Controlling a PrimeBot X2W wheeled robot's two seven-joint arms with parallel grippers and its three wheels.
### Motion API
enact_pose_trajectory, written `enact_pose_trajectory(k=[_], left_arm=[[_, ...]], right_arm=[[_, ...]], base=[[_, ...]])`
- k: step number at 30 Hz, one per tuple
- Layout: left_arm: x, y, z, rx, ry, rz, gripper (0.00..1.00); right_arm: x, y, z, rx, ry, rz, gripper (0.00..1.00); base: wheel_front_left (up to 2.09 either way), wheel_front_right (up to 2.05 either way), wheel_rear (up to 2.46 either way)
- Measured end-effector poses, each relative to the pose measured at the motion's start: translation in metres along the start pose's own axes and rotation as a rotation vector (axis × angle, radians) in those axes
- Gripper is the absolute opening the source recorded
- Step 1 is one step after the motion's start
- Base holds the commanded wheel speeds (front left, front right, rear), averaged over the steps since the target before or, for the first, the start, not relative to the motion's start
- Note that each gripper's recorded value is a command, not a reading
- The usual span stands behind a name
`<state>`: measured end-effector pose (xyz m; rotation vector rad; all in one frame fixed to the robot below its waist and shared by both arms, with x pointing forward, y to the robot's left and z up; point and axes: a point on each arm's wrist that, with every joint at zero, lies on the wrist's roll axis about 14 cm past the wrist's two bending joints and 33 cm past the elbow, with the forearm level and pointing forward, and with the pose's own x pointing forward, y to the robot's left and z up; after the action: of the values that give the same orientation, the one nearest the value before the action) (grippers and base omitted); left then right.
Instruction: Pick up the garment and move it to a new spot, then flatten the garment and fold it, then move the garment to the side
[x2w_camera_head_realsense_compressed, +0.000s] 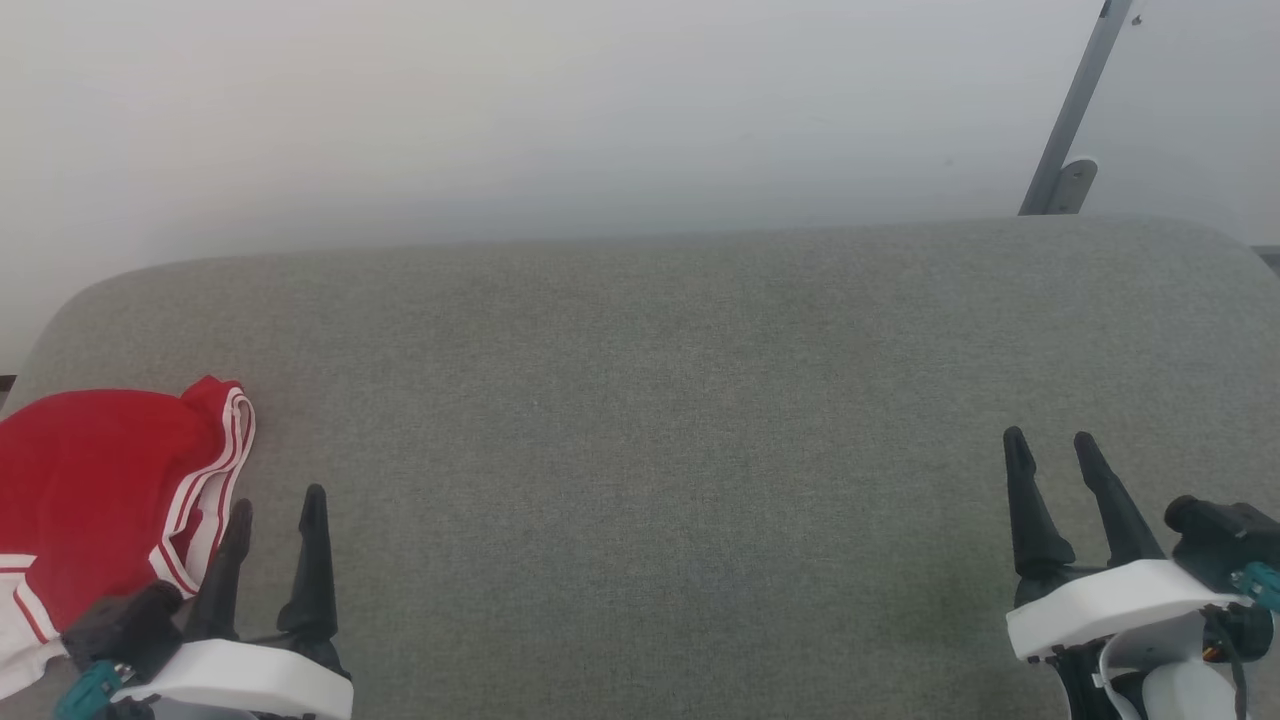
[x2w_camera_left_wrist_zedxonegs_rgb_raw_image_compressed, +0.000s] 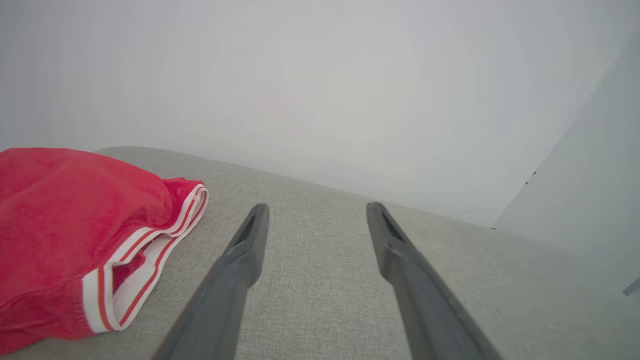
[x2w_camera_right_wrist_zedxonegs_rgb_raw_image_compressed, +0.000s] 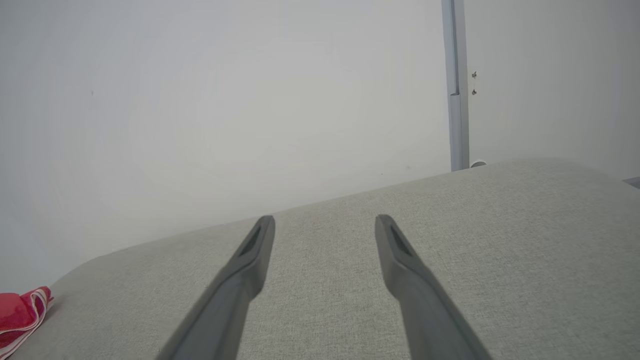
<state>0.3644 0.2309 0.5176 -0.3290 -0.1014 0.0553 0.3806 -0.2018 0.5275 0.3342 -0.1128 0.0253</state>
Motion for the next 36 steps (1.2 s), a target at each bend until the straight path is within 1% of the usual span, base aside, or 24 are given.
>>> enact_pose_trajectory(k=[18, 36], left_arm=[[0.000, -0.005, 0.008, 0.136, -0.031, -0.047, 1.00], [-0.001, -0.008, 0.013, 0.246, -0.050, -0.081, 1.00]], right_arm=[[0.000, 0.007, 0.009, -0.161, -0.037, 0.040, 1.00], [0.000, 0.013, 0.014, -0.270, -0.065, 0.072, 1.00]], base=[[0.00, 0.00, 0.00], [0.00, 0.00, 0.00]])
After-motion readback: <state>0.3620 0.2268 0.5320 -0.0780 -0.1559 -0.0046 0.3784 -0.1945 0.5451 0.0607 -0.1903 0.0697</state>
